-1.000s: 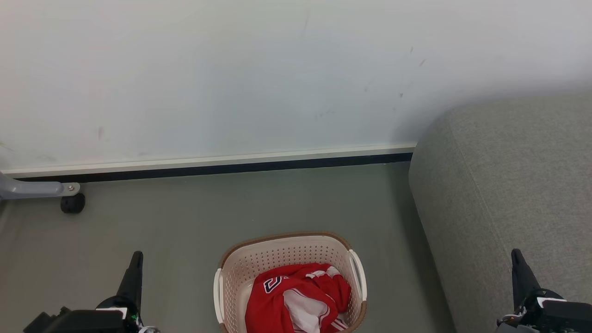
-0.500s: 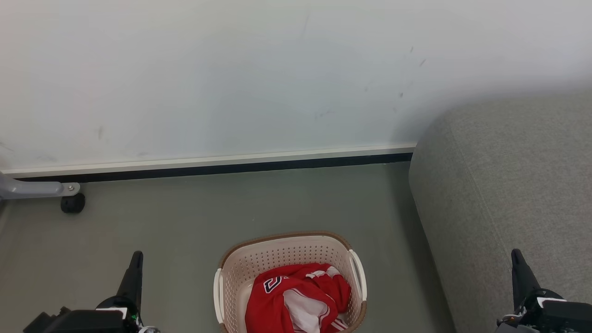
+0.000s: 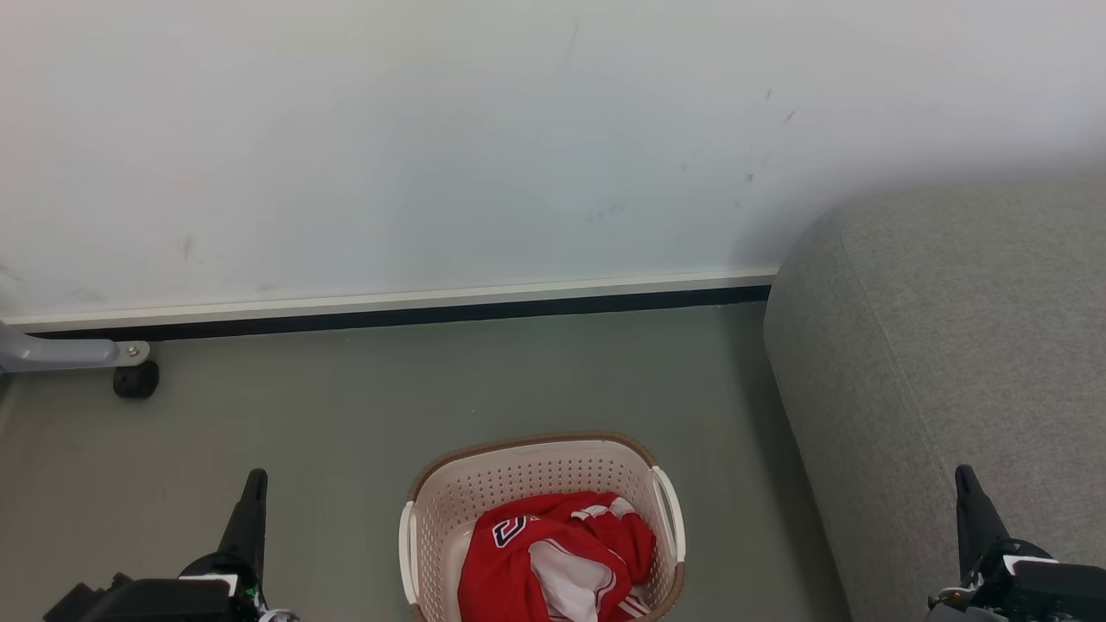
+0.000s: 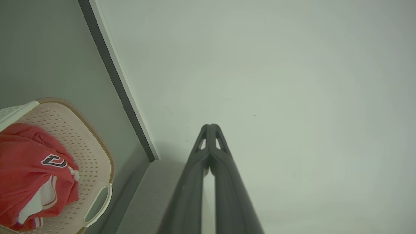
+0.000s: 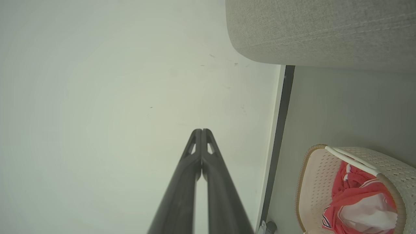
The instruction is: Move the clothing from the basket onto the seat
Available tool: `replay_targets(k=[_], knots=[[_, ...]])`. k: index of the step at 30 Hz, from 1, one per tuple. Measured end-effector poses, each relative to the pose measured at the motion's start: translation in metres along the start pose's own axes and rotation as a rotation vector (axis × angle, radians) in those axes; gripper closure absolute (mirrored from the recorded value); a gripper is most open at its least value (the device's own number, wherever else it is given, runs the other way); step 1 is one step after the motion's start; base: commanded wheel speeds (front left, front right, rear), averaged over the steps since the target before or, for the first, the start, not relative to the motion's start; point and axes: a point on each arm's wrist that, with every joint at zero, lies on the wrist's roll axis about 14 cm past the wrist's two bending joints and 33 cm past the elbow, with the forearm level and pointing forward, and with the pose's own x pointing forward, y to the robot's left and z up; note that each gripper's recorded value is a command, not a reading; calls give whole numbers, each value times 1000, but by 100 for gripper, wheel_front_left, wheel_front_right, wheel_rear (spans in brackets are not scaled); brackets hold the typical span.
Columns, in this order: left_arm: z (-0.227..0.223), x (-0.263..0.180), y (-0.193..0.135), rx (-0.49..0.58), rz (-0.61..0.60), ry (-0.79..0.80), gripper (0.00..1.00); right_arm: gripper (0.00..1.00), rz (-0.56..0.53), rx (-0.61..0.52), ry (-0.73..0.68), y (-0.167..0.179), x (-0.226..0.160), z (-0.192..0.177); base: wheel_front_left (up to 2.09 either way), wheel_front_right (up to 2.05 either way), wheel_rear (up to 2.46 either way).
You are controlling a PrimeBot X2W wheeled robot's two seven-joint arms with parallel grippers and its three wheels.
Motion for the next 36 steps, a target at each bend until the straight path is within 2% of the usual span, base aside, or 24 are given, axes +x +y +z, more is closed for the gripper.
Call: replay_targets(k=[6,7,12,21,27,36], knots=[[0,0,0,0,0,0,100,100,0,0,0,0,0,0,0,0,0],[-1,-1,4,-2,11,1,0,0,-11,2,1,-3,-1,-1,0,0,0],[-5,-14,32,-17,95,3,0,0,-90,18,2,-30,-13,-5,0,0,0],[-12,-14,25,4,75,6,0,0,-81,-1,-9,-27,-13,-7,0,0,0],[-13,-13,20,58,69,3,0,0,-96,-31,-21,-29,-17,-6,0,0,0],[-18,-12,11,191,61,8,0,0,-89,-162,-19,-20,-16,-10,0,0,0]])
